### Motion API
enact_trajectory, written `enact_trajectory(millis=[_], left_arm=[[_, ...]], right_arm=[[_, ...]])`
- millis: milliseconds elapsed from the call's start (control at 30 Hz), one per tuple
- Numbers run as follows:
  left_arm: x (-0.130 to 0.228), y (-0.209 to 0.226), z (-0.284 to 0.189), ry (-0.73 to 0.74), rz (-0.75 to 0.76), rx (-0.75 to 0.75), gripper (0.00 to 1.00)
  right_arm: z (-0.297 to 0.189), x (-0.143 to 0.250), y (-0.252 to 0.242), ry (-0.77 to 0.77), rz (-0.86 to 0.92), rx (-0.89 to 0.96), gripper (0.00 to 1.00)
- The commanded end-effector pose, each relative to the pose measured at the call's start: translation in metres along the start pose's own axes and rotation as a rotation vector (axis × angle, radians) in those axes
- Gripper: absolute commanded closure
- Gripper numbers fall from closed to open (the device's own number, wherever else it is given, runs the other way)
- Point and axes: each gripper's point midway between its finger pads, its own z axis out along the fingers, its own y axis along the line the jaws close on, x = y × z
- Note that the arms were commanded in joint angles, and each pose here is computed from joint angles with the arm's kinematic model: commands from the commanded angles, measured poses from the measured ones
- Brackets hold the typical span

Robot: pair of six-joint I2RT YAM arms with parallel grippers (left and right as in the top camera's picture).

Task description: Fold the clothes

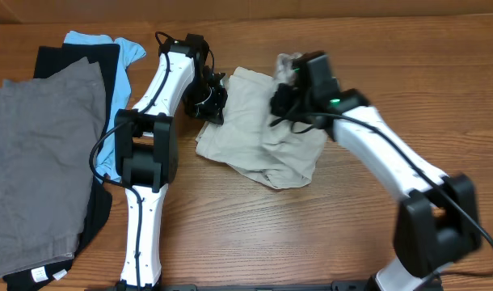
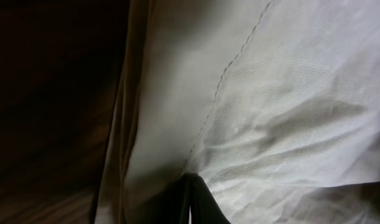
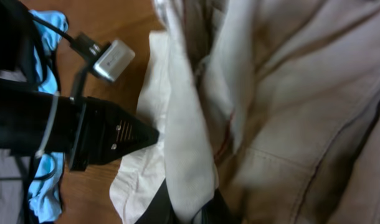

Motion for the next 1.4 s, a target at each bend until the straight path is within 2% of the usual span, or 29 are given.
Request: enact_trajectory(millis=[0,267,300,367,400,433,533,567,633,733,833,933,1033,1200,1300,1367], left_arm=[[-0.003,0.012,0.021,0.014,-0.002,-0.054,0.96],[-0.004,0.012,0.021,0.011,0.001,-0.054,0.96],[-0.004,0.012,0.021,0.010,0.000,-0.054,0.96],[-0.005,0.012,0.021,0.010,0.001,-0.055,0.96],[-0.005,0.012,0.021,0.010,0.000,-0.054,0.95],[-0.005,0.014,0.019,0.009,-0.006,-0.054,0.85],[-0.008,0.021,0.002,-0.006,-0.029,-0.052,0.64],[-0.010,0.024,-0.008,-0.019,-0.039,-0.050,0.55],[-0.016,0.032,-0.034,-0.057,-0.059,-0.051,0.45],[-0.026,0.045,-0.080,-0.141,-0.091,-0.050,0.32],[-0.033,0.063,-0.142,-0.272,-0.124,-0.056,0.24],[-0.034,0.074,-0.175,-0.352,-0.160,-0.060,0.22],[-0.035,0.081,-0.195,-0.408,-0.182,-0.061,0.23],[-0.038,0.082,-0.200,-0.430,-0.183,-0.063,0.25],[-0.042,0.076,-0.199,-0.440,-0.166,-0.065,0.28],[-0.045,0.073,-0.198,-0.447,-0.155,-0.068,0.28]], right_arm=[[0.021,0.001,0.018,-0.018,0.053,-0.032,0.96],[0.051,0.008,0.059,-0.063,0.046,-0.139,0.96],[0.053,0.008,0.061,-0.070,0.041,-0.143,0.90],[0.053,0.007,0.064,-0.078,0.036,-0.153,0.49],[0.053,0.006,0.065,-0.081,0.035,-0.157,0.34],[0.051,0.005,0.067,-0.082,0.033,-0.164,0.18],[0.044,0.003,0.072,-0.070,0.032,-0.195,0.07],[0.040,0.001,0.072,-0.068,0.035,-0.203,0.05],[0.030,-0.005,0.072,-0.068,0.042,-0.216,0.04],[0.011,-0.009,0.062,-0.055,0.054,-0.195,0.04],[-0.008,0.000,0.038,0.006,0.030,-0.125,0.07],[-0.012,0.017,0.020,0.084,-0.029,-0.070,0.16],[-0.007,0.036,0.000,0.151,-0.088,0.004,0.35],[0.010,0.062,-0.025,0.243,-0.116,0.072,0.79],[0.020,0.077,-0.040,0.310,-0.121,0.113,0.93],[0.026,0.090,-0.052,0.365,-0.103,0.152,0.96]])
